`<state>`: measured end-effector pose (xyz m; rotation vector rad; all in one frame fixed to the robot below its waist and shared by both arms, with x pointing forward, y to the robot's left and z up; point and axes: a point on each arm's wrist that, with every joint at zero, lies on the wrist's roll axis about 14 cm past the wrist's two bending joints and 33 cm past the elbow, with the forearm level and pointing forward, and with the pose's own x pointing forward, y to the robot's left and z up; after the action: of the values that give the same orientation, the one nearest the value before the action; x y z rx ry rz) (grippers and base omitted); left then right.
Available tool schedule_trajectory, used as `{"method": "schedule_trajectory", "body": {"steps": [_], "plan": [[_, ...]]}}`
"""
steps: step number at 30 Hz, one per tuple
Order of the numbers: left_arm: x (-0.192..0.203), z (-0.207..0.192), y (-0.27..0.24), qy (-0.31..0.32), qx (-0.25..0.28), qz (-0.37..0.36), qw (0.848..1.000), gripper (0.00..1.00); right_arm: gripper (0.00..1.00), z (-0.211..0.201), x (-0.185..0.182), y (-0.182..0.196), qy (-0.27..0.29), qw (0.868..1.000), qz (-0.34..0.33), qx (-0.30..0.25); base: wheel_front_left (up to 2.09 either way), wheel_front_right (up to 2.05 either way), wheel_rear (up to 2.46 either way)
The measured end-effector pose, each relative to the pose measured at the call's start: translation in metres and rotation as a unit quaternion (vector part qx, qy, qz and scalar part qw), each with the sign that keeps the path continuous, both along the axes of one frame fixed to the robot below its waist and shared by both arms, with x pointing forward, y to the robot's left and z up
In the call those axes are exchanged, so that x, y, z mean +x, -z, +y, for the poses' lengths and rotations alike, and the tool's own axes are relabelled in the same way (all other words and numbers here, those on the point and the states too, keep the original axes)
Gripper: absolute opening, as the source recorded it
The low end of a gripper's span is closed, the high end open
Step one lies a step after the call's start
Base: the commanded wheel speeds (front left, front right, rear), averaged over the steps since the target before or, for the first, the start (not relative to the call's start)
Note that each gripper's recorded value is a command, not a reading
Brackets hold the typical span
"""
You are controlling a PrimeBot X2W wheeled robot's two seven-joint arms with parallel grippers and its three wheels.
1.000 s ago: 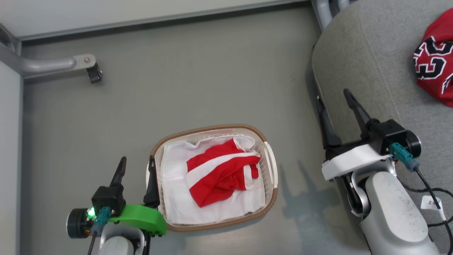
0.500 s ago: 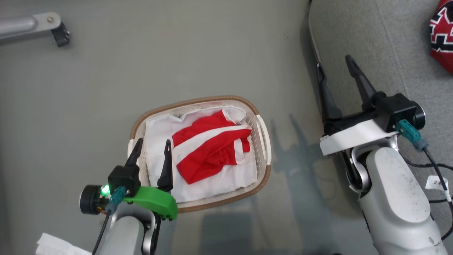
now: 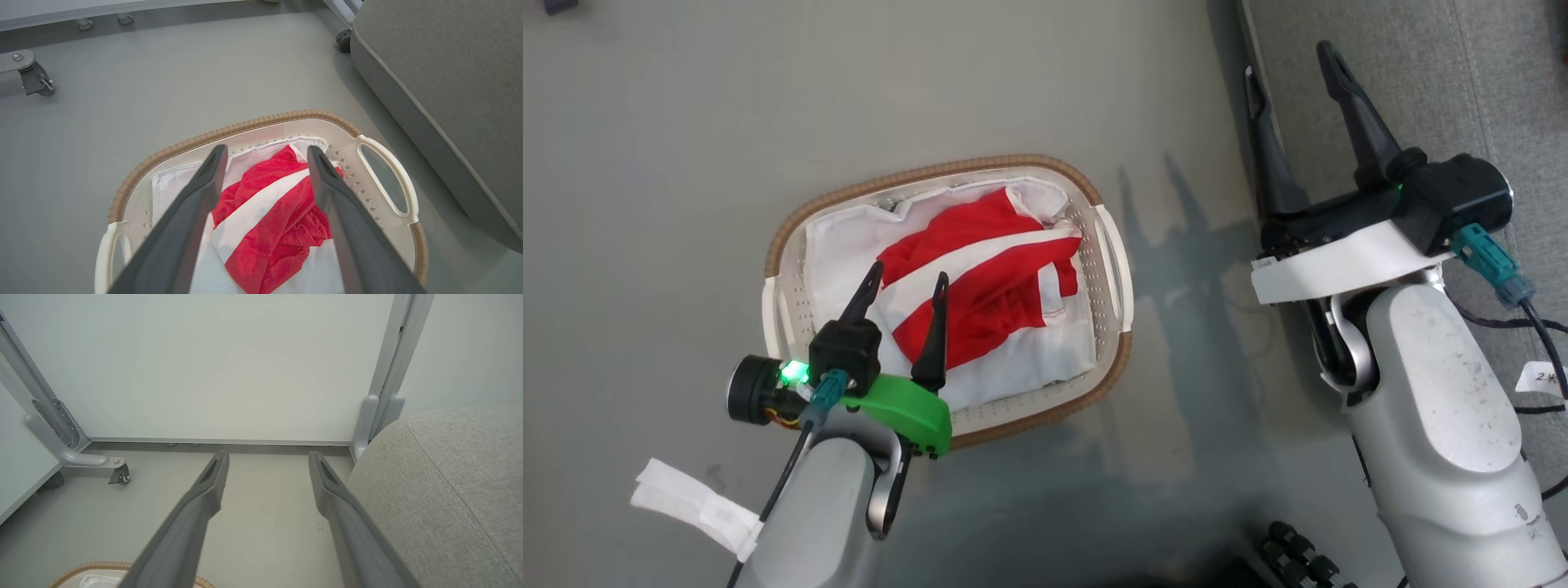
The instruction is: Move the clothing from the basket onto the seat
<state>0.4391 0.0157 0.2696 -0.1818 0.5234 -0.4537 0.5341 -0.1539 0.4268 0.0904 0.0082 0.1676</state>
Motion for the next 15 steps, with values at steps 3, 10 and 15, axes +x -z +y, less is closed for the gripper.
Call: {"method": "schedule_trajectory", "body": {"steps": [3,10,15], "plan": [[0.005,-0.011,0.01,0.017,-0.004,0.005,1.0,1.0,1.0,-0.003,0.005,0.007,0.004,1.0,0.003,0.001,0.0,0.0,0.0],[0.007,-0.029,0.037,0.055,-0.002,0.022,0.998,1.0,1.0,-0.004,0.01,0.029,0.002,1.0,0.017,0.002,0.0,0.0,0.0],[0.003,-0.038,0.059,0.082,0.007,0.038,0.996,1.0,1.0,-0.003,0.016,0.035,-0.002,1.0,0.014,0.0,0.0,0.0,0.0]]}}
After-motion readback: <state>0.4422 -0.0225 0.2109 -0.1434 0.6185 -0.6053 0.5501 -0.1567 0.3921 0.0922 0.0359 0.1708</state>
